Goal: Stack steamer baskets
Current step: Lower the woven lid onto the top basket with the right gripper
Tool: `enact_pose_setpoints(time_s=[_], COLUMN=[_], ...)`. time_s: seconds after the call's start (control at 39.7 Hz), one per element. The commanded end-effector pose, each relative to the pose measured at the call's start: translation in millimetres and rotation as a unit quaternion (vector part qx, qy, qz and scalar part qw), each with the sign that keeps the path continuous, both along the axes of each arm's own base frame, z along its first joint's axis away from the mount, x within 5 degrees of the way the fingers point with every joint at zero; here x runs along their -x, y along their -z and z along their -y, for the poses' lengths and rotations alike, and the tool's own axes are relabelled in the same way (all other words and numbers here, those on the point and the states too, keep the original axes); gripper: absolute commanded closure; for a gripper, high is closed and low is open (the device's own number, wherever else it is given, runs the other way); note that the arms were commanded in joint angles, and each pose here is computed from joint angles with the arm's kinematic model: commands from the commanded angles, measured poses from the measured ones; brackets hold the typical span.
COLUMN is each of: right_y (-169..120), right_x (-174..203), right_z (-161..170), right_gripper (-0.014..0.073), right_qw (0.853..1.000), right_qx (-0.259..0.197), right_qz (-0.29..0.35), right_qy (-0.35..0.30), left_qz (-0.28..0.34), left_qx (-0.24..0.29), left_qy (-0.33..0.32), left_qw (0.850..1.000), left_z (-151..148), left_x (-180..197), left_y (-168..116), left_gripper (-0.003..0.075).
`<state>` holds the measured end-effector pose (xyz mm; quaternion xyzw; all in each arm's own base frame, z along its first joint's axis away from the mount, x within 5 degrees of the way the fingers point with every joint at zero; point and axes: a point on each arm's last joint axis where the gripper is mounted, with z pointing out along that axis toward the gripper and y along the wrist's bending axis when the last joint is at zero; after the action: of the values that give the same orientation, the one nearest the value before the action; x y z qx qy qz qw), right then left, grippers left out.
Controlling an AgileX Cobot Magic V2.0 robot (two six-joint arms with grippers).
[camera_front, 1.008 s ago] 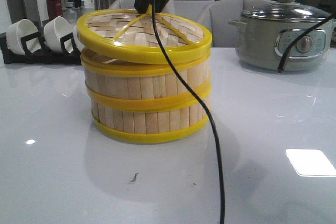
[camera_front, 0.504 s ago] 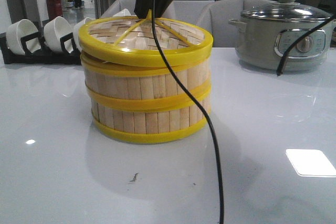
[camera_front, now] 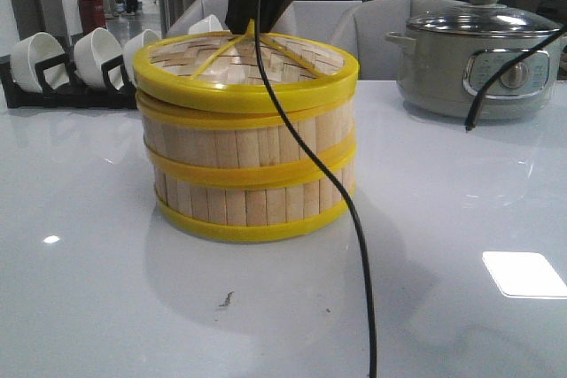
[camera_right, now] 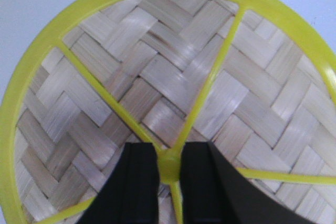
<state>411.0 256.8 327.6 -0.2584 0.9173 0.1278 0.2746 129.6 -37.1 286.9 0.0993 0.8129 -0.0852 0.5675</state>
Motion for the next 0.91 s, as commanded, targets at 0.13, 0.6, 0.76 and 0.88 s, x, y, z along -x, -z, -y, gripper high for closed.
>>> enact_pose_setpoints(time_s=[0.13, 0.6, 0.76, 0.88], right_y=[-43.7, -43.7, -43.9, -44.2], right_x=[8.7, 8.6, 8.4, 8.1], right_z=[3.7, 3.5, 3.4, 3.2], right_gripper=[0.0540, 0.0439, 0.0233, 0.0187], right_qw=[0.997, 0.997, 0.996, 0.996], right_qx=[-0.049, -0.050, -0.051, -0.053], right_qz=[0.065, 0.065, 0.066, 0.069], right_qy=[0.000, -0.001, 0.000, 0.000], left_qz=[0.053, 0.053, 0.053, 0.053], left_qx=[0.020, 0.020, 0.020, 0.020], left_qy=[0.001, 0.001, 0.001, 0.001], left_qw=[0.998, 0.998, 0.998, 0.998], left_z=[1.1, 1.1, 1.1, 1.1], left_x=[-2.5, -2.5, -2.5, -2.5], left_y=[-16.8, -16.8, -16.8, -16.8], left_gripper=[0.0637, 0.0637, 0.0637, 0.0637])
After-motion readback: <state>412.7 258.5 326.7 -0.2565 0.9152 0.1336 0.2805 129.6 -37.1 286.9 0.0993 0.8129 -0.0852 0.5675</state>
